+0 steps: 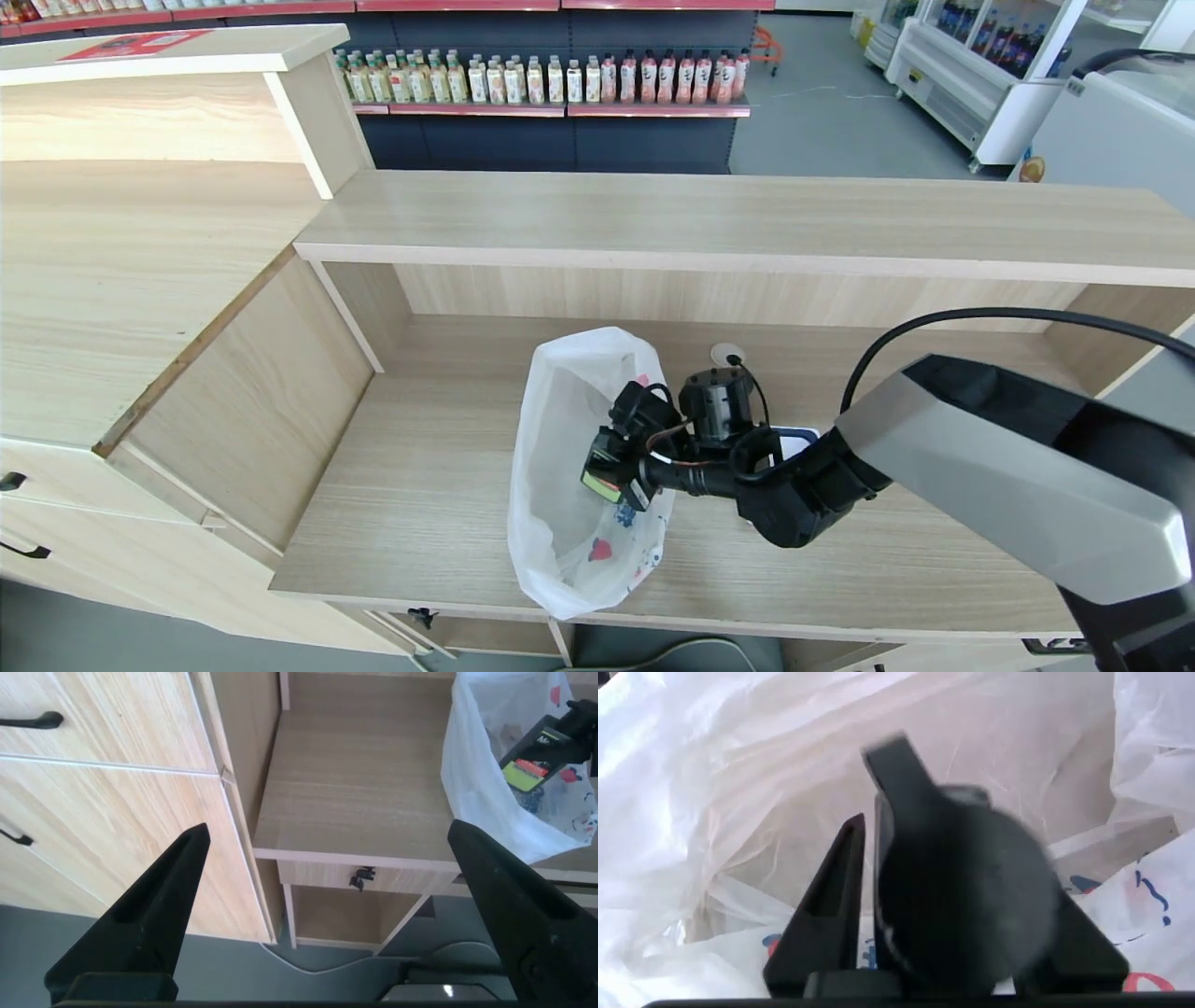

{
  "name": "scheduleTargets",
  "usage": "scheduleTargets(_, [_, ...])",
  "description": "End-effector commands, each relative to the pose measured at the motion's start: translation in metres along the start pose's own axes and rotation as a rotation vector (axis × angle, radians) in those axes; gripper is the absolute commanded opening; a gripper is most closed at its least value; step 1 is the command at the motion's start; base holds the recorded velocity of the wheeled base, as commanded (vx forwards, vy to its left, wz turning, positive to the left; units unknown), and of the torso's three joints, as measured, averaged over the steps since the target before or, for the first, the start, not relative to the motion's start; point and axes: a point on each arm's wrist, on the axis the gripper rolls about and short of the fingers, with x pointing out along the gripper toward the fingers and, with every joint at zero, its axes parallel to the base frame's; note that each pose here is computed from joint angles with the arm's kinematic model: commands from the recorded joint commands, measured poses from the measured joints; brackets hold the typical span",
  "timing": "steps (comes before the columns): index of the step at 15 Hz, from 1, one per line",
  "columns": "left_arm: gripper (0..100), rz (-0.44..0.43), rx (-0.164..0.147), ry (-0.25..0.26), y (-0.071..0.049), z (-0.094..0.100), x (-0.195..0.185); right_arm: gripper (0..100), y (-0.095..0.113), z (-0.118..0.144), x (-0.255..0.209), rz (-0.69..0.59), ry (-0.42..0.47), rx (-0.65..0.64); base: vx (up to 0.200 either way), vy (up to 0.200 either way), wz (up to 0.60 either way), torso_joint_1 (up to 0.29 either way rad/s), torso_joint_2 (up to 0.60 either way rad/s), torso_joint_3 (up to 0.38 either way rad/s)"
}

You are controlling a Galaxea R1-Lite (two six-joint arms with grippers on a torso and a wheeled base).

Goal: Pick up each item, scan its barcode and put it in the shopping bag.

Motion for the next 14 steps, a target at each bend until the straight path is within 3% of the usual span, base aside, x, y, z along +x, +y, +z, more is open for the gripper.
scheduleTargets(1, [100, 0.000, 0.000, 0.000, 0.000, 0.000, 0.000, 100, 0.004, 0.000, 0.002, 0.010, 0.002, 0.003, 0.000, 0.000, 0.00, 0.000, 0.00, 0.000])
scheduleTargets(3, [100, 0.000, 0.000, 0.000, 0.000, 0.000, 0.000, 100, -0.002, 0.011, -0.007, -0.007, -0.024, 0.040, 0.000, 0.000, 0.00, 0.000, 0.00, 0.000])
scheduleTargets(8, [100, 0.000, 0.000, 0.000, 0.000, 0.000, 0.000, 100, -0.030, 0.067, -0.058, -0.076, -0.151, 0.457, 0.000, 0.000, 0.00, 0.000, 0.00, 0.000])
scheduleTargets(10, [100, 0.000, 0.000, 0.000, 0.000, 0.000, 0.000, 100, -0.043, 0.070, -0.094, -0.130, -0.136, 0.512, 0.000, 0.000, 0.00, 0.000, 0.00, 0.000])
scheduleTargets(14, [100, 0.000, 0.000, 0.000, 0.000, 0.000, 0.000, 100, -0.046, 0.090, -0.206, -0.278, -0.190, 0.503, 0.000, 0.000, 0.00, 0.000, 0.00, 0.000])
